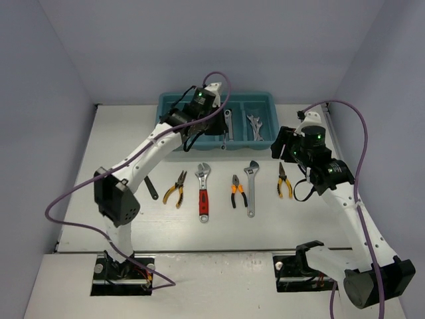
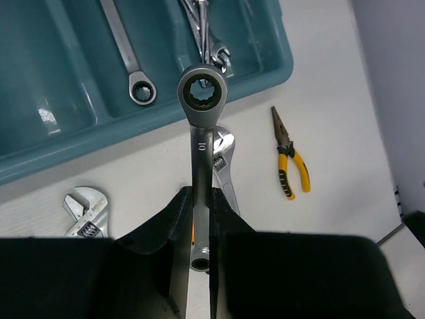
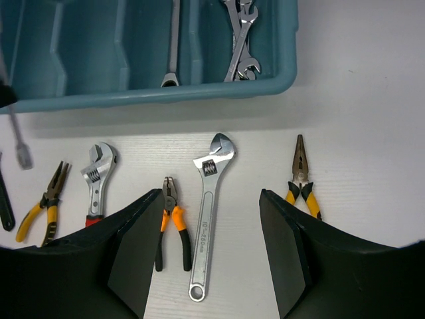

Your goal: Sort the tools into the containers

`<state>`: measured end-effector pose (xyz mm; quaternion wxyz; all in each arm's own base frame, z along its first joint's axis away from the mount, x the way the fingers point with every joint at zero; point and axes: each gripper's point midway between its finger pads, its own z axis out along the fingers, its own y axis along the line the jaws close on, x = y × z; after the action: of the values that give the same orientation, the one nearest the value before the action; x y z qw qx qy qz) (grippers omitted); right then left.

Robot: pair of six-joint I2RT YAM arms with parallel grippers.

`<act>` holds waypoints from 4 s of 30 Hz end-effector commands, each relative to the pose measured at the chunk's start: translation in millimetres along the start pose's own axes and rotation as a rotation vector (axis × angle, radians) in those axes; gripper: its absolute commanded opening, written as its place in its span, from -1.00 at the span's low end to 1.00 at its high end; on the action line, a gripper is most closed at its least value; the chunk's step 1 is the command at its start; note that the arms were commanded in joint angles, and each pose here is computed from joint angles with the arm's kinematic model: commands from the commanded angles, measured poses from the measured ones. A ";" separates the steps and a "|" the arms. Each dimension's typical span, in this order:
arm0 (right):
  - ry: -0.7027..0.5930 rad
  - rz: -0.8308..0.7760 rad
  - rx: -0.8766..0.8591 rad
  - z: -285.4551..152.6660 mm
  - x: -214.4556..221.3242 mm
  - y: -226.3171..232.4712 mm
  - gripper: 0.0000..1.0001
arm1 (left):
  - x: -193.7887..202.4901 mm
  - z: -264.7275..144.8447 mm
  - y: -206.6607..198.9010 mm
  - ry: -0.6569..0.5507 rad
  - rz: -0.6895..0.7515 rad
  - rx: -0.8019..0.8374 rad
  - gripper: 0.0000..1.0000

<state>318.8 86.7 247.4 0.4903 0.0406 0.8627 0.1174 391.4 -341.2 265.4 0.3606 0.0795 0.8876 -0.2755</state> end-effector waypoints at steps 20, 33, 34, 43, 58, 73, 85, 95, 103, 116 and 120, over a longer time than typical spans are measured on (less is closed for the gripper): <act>0.028 0.095 -0.085 -13.8 30.2 8.5 0.13 | -89.8 154.5 60.6 -0.271 -0.020 -0.017 -1.00; 0.063 0.082 -0.082 -8.1 38.9 7.2 0.14 | -102.3 132.3 49.6 -0.322 0.006 0.019 0.27; 0.062 0.075 -0.082 -8.2 38.4 7.1 0.14 | -103.3 125.5 48.8 -0.325 0.010 0.015 0.27; 0.074 0.051 -0.067 -1.1 35.6 5.4 0.14 | -44.8 19.5 75.1 -0.137 0.131 -0.147 0.27; 0.139 0.030 -0.048 10.9 55.8 -0.1 0.14 | 148.8 -43.8 181.2 0.238 0.154 -0.407 0.29; 0.143 0.069 -0.046 9.0 60.0 0.6 0.14 | 195.7 -31.2 195.8 0.369 0.021 -0.440 0.08; 0.157 0.069 -0.019 14.9 63.4 -3.8 0.14 | 230.4 -24.5 185.9 0.428 -0.050 -0.427 -0.39; 0.159 0.070 -0.009 15.8 64.8 -5.7 0.14 | 239.2 -14.2 196.9 0.433 -0.049 -0.459 -0.88; 0.147 0.065 0.001 14.8 61.7 -7.9 0.14 | 193.8 -38.2 178.6 0.292 -0.010 -0.442 -1.00; 0.122 0.065 0.012 11.2 56.3 -9.9 0.14 | 41.5 -87.3 143.3 -0.033 0.059 -0.426 -1.00; 0.119 0.067 0.006 10.4 55.2 -8.6 0.14 | -7.1 -72.9 160.9 -0.073 0.018 -0.450 -1.00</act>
<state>292.4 92.5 178.2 0.4024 0.0600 0.9037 0.1334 357.3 -184.7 212.0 0.3630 0.0195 0.9278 -0.0833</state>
